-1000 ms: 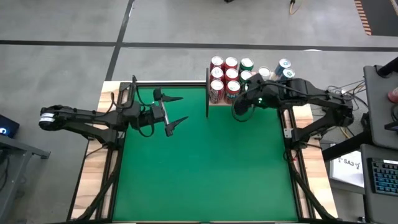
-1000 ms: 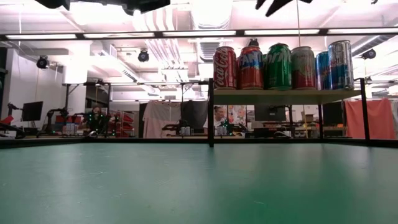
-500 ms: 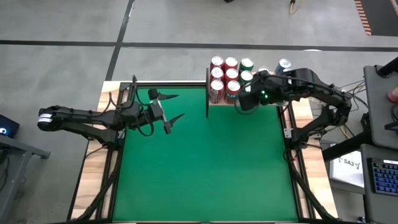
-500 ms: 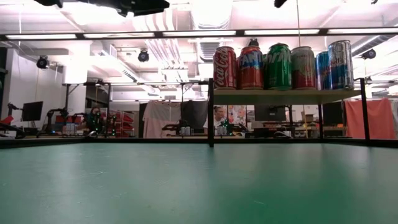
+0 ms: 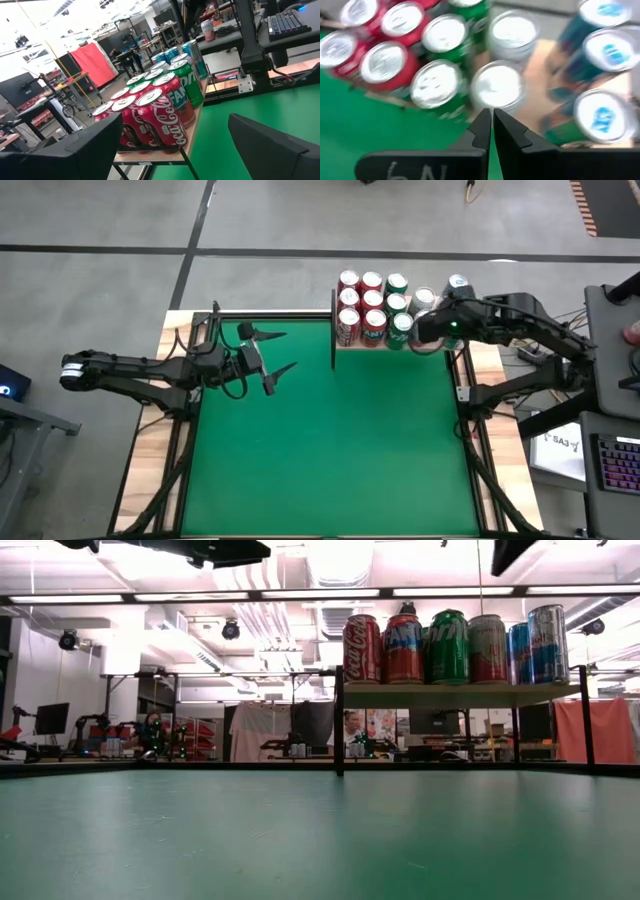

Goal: Place canned beverage on shelf
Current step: Put the blue soda can on the shelf aligned with the other blue soda cans

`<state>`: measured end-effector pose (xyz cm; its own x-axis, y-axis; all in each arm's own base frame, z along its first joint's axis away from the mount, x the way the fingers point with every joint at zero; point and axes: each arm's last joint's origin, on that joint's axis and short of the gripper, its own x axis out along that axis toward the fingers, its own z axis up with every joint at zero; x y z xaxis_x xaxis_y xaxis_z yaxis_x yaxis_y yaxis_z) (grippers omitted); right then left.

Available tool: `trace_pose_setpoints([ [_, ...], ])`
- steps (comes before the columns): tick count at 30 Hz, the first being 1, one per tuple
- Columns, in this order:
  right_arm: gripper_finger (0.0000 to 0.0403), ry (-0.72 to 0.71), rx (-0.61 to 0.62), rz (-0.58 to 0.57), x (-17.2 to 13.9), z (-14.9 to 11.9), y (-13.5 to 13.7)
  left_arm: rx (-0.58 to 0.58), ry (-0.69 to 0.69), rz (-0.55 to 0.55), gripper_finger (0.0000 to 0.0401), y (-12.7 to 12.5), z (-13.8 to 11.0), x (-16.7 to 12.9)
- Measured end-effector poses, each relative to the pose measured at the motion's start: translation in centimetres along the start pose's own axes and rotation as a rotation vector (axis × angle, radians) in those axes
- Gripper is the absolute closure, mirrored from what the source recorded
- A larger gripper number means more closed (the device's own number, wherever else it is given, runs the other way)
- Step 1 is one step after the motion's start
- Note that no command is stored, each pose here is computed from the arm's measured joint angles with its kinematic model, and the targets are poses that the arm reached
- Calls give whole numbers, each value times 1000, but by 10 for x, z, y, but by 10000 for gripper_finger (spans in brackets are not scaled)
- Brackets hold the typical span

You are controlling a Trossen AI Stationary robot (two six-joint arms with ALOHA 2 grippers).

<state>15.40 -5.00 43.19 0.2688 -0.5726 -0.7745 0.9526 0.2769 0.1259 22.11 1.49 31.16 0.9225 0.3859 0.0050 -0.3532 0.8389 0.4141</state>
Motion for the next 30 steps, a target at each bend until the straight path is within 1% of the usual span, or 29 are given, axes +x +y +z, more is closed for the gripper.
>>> trace_pose_setpoints([
  [4,391,-59,-28,-56,2,-3,-11,0,0,0,54,0,0,0],
  [7,391,-84,-27,-101,6,-5,-19,0,-1,1,54,0,0,0],
  [10,391,-76,-24,-142,13,-8,-24,0,-1,1,54,0,0,0],
  [13,391,-59,-60,-185,21,-10,-29,0,-1,1,54,0,0,0],
  [16,391,-51,-50,-225,26,-8,-34,0,-1,1,54,0,0,0],
  [19,391,-26,-124,-255,30,-6,-39,0,-1,1,54,0,0,0],
  [21,391,-13,-139,-274,33,-5,-42,0,-1,1,54,0,0,0],
  [25,391,-2,-135,-300,37,-2,-46,0,-1,1,54,0,0,0],
  [30,390,34,-137,-269,38,-3,-45,0,-1,1,54,0,0,0],
])
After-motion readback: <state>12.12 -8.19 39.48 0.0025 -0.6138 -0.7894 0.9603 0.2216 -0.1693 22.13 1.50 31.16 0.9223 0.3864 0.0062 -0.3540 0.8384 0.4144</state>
